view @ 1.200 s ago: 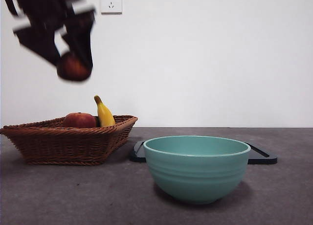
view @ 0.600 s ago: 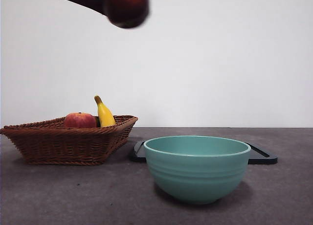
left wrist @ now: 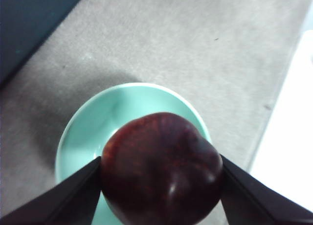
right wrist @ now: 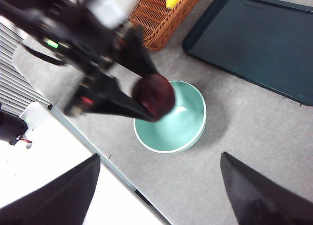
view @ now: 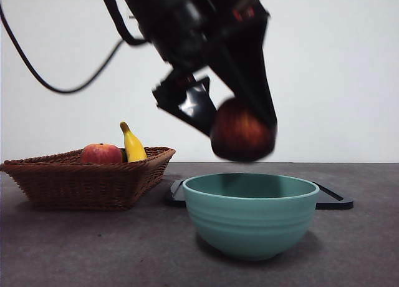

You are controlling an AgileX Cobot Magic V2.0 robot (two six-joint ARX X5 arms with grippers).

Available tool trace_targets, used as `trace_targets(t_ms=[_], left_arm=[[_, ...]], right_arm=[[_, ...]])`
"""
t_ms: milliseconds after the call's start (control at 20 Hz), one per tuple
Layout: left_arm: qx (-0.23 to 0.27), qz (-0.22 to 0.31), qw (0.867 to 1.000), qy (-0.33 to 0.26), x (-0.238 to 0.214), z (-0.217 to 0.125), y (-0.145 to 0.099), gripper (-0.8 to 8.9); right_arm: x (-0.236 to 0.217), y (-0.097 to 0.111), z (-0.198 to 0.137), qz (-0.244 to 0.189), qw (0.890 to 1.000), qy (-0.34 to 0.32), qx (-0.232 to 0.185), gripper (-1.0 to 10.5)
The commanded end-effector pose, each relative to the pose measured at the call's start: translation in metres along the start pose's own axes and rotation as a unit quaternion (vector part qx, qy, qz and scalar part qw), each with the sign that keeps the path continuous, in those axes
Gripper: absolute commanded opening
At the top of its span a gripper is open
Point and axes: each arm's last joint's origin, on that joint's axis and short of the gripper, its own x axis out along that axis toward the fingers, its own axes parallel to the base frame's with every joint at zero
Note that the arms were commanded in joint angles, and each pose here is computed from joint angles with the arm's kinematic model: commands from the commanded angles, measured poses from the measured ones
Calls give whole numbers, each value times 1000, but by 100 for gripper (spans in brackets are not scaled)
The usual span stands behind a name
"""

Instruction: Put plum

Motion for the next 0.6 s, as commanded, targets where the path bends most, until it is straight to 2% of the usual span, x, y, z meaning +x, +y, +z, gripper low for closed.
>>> trace_targets(t_ms=[50, 350, 600], left_arm=[[17, -3, 1000, 11, 18, 4, -1, 297], [44, 35, 998, 37, 46, 1, 0, 297], [51, 35, 997, 53, 62, -2, 0, 298]], right_arm=[[-3, 3, 5, 1, 1000, -10, -3, 392], [-3, 3, 5, 1, 1000, -10, -4, 392], [-3, 3, 5, 0, 1000, -10, -4, 392]])
